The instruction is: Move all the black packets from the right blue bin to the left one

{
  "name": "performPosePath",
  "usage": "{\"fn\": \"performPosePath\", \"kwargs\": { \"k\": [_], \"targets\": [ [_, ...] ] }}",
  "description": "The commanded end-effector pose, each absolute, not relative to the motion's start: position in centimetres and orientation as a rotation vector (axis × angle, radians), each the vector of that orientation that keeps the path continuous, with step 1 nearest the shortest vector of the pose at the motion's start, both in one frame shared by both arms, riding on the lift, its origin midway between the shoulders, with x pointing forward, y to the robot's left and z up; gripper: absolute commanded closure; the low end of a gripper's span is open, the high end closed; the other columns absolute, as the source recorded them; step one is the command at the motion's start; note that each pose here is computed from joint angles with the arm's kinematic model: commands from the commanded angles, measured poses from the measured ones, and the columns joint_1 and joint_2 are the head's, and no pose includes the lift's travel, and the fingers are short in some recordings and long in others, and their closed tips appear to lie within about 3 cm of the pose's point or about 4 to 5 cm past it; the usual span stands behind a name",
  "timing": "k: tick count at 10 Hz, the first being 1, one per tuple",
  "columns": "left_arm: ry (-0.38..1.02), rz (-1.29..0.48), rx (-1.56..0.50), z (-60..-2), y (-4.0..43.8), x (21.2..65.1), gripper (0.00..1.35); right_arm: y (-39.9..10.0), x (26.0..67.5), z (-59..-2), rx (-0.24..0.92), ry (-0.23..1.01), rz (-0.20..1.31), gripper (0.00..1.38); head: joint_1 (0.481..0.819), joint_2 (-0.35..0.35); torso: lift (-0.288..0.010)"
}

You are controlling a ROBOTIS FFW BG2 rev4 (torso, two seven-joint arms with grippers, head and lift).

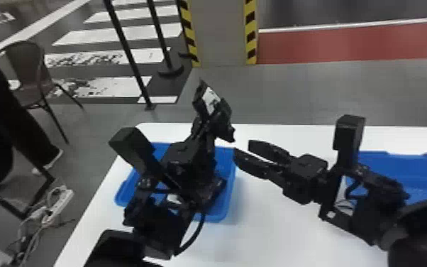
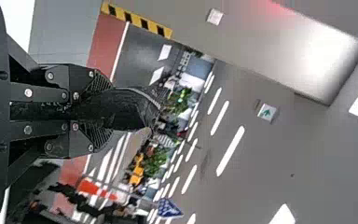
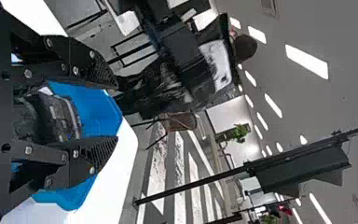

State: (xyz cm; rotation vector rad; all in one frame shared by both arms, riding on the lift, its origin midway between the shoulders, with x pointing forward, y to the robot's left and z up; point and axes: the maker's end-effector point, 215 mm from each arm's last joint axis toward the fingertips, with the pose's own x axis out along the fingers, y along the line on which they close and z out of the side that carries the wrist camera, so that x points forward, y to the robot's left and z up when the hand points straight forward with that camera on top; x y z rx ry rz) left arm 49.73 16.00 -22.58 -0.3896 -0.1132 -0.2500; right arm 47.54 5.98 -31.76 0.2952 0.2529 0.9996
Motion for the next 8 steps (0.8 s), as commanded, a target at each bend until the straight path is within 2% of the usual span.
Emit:
{"fn": "performPosePath", "kwargs": {
  "k": [1,2,3,5,6,7,8],
  "targets": [
    [-0.171,-0.149,-0.410,-23.2,18.7,49.8,1.22,3.4,47.6,-35.1,0.323,0.308,0.932,0.08,0.688,0.242,-0.110],
    [-0.125,-0.073,-0.319,-27.1,21.0,50.6,1.22,1.4,47.8,-36.1,0.341,0.317,0.883,0.14,0.695,0.249,-0.110],
    [-0.028,-0.045,-0.253,-31.6,22.1,51.0,1.22,0.1,47.8,-36.2,0.352,0.311,0.853,0.15,0.695,0.252,-0.110],
    [0.054,0.044,-0.068,-35.3,25.1,51.2,1.22,-1.8,48.1,-35.4,0.353,0.288,0.818,0.15,0.695,0.248,-0.110],
    [0.062,0.088,-0.004,-35.8,26.5,51.1,1.11,-2.3,48.2,-34.0,0.348,0.259,0.813,0.15,0.695,0.253,-0.110],
    [0.072,0.110,0.009,-36.2,27.2,50.9,0.66,-2.7,48.3,-32.6,0.342,0.230,0.811,0.15,0.695,0.258,-0.110],
    [0.022,0.106,0.004,-34.8,27.3,50.8,0.31,-3.3,48.3,-31.4,0.330,0.201,0.803,0.15,0.695,0.267,-0.110]
  ]
}}
